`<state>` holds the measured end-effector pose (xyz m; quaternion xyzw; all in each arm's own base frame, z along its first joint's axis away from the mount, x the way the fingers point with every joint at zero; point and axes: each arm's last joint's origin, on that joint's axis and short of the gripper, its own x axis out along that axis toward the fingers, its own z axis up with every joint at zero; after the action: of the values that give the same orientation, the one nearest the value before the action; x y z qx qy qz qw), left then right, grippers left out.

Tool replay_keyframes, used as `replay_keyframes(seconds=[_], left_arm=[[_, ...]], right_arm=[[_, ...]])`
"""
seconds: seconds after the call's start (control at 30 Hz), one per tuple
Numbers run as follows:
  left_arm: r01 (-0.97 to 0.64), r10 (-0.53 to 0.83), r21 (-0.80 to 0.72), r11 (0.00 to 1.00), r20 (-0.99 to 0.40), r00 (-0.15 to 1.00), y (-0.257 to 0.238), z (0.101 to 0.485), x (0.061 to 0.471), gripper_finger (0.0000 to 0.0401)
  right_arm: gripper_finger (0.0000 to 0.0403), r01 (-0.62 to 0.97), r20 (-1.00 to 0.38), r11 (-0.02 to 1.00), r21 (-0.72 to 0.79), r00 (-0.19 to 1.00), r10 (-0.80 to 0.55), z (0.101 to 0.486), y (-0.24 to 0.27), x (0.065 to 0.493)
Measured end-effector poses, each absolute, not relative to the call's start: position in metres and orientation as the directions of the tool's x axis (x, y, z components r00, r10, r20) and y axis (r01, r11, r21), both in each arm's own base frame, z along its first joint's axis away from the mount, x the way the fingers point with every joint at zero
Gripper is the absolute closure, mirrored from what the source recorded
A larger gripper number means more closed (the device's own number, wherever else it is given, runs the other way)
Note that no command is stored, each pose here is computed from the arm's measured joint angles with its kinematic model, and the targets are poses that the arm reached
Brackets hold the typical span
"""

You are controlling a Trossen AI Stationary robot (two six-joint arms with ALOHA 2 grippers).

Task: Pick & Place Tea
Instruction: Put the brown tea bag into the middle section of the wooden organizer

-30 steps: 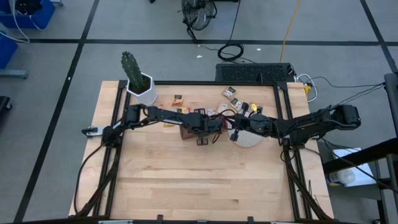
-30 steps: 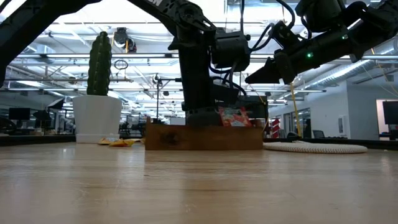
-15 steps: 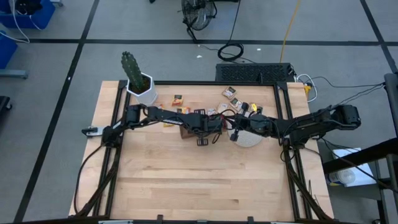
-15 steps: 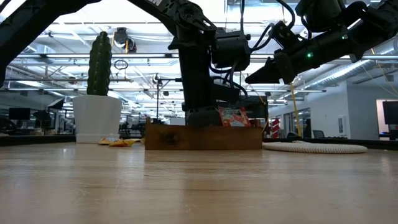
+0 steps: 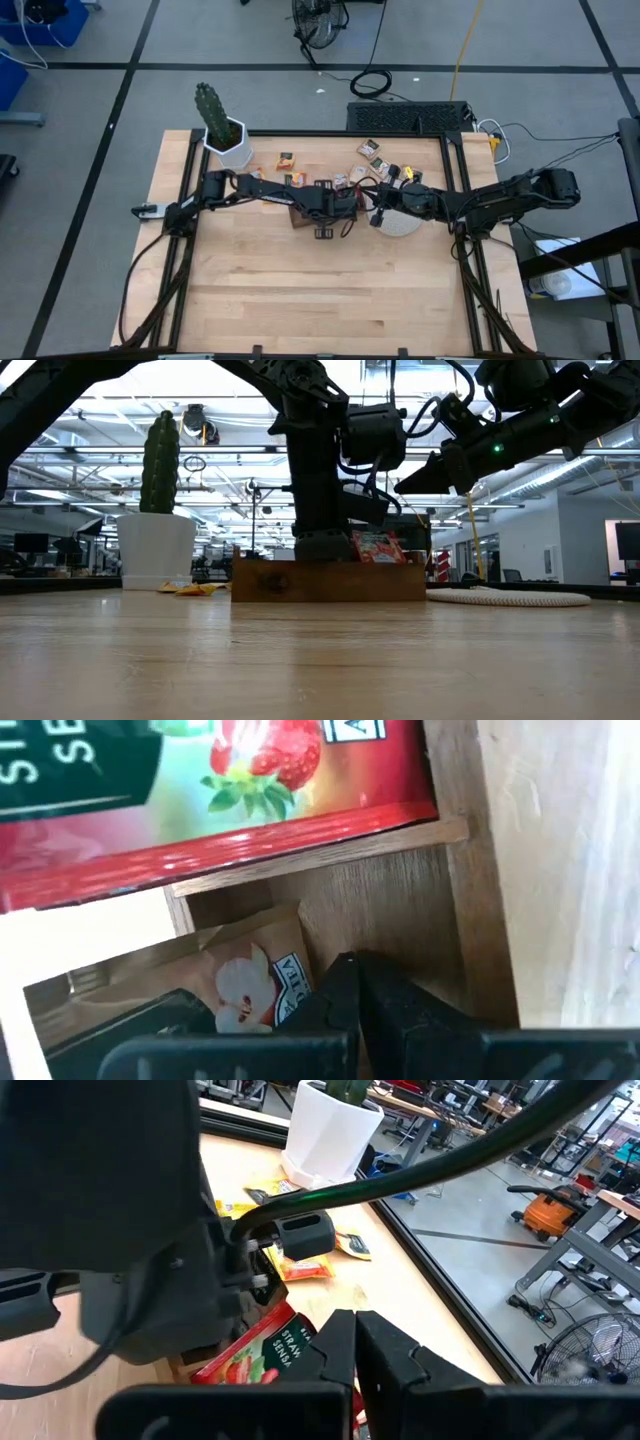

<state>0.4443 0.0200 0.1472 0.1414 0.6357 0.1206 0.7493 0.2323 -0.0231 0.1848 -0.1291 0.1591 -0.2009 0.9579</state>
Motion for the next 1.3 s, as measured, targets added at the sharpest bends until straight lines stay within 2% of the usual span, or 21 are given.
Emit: replay_keyframes(seconds=[0.47, 0.87, 0.97, 1.3], left_arm=[[0.205, 0.272, 0.307, 0.929, -0.945, 0.179, 0.004, 0.148, 0.445, 0.0394], [0.154, 0.276, 0.305, 0.940, -0.943, 0.183, 0.001, 0.148, 0.445, 0.0388], [0.132, 0.275, 0.301, 0.944, -0.943, 0.185, 0.001, 0.148, 0.445, 0.0367], [0.104, 0.248, 0.273, 0.956, -0.947, 0.206, -0.010, 0.157, 0.448, 0.0251]], right_arm=[[0.0403, 0.343, -0.254, 0.886, -0.312, 0.868, -0.426, 0.185, -0.023, 0.232], [0.0403, 0.350, -0.255, 0.888, -0.297, 0.868, -0.427, 0.185, -0.023, 0.232], [0.0403, 0.350, -0.254, 0.889, -0.296, 0.868, -0.427, 0.185, -0.023, 0.232], [0.0403, 0.351, -0.252, 0.889, -0.295, 0.869, -0.427, 0.185, -0.023, 0.232]])
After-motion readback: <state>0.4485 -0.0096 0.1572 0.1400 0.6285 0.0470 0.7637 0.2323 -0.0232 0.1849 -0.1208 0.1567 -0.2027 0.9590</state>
